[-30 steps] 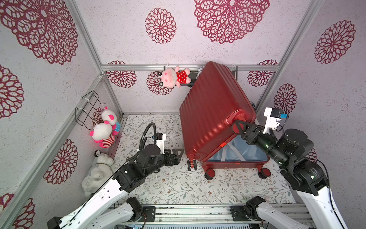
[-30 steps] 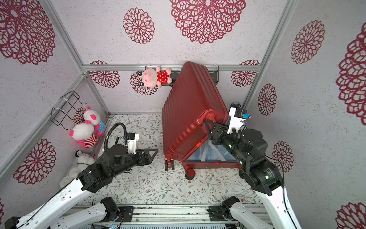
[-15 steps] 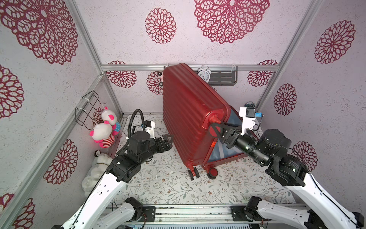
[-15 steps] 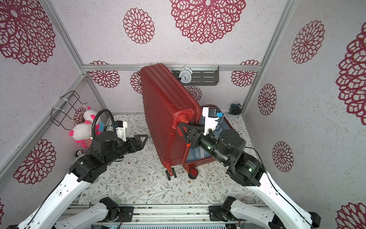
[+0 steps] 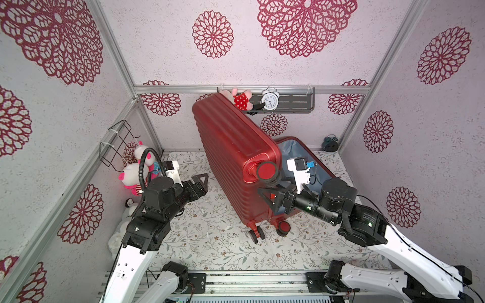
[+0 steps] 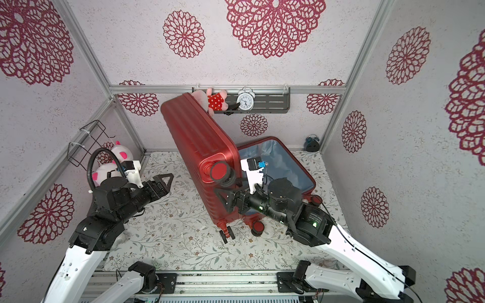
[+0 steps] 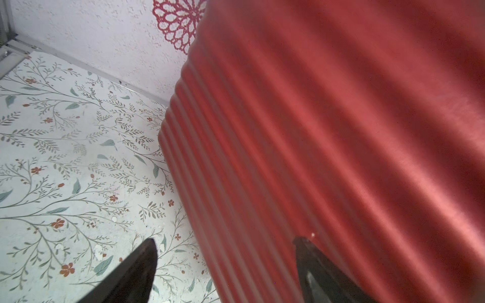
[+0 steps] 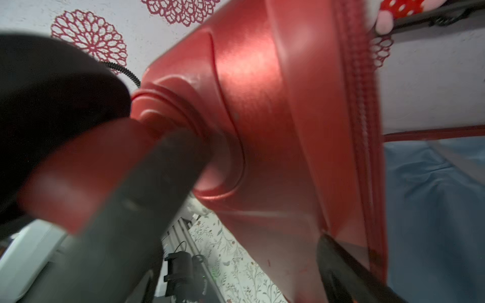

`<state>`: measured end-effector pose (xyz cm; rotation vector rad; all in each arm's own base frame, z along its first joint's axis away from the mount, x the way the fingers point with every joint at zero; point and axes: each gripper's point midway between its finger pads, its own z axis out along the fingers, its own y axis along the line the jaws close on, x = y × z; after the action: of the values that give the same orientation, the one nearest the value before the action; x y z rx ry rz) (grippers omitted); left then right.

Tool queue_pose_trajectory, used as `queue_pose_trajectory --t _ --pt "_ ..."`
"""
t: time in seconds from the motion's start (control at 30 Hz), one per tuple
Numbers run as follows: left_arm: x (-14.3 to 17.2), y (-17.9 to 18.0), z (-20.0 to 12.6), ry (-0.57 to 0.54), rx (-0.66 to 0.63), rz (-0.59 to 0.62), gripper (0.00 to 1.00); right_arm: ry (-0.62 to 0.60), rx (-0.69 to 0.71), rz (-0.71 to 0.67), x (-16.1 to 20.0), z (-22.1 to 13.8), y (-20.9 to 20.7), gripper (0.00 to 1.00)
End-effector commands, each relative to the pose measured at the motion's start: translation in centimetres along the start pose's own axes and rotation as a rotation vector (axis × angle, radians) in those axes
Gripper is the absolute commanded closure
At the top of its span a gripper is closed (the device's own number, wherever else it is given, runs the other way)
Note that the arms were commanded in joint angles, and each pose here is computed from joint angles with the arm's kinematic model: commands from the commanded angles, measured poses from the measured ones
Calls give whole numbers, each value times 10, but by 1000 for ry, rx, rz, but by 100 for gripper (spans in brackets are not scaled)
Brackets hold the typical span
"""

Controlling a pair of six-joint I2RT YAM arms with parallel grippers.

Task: Open the suitcase zippers
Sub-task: Open the suitcase at the corner of the board, then adjust the suitcase at the center of the board.

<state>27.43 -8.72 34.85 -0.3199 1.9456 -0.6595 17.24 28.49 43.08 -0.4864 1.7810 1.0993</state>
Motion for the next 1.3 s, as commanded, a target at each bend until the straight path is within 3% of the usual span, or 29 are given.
queue_pose_trajectory --t 0.0,0.23,0.4,0.53,0.63,0.83,1.27 --pt "10 9 6 44 -19 0 15 6 -54 -21 0 -6 9 1" --pt "6 14 5 33 -30 -16 15 23 -64 -23 18 -21 3 1" --pt "7 18 4 31 -38 -24 15 2 175 -41 22 -33 -44 1" --pt "10 26 4 41 -62 -29 15 60 400 -43 34 -33 -94 1" --pt "12 32 1 46 -84 -36 15 136 404 -5 54 -20 -114 1" --pt "14 47 -19 26 -125 -54 15 184 220 64 81 10 -119 1" --pt "16 61 -31 28 -168 -75 15 460 408 141 139 101 -217 13"
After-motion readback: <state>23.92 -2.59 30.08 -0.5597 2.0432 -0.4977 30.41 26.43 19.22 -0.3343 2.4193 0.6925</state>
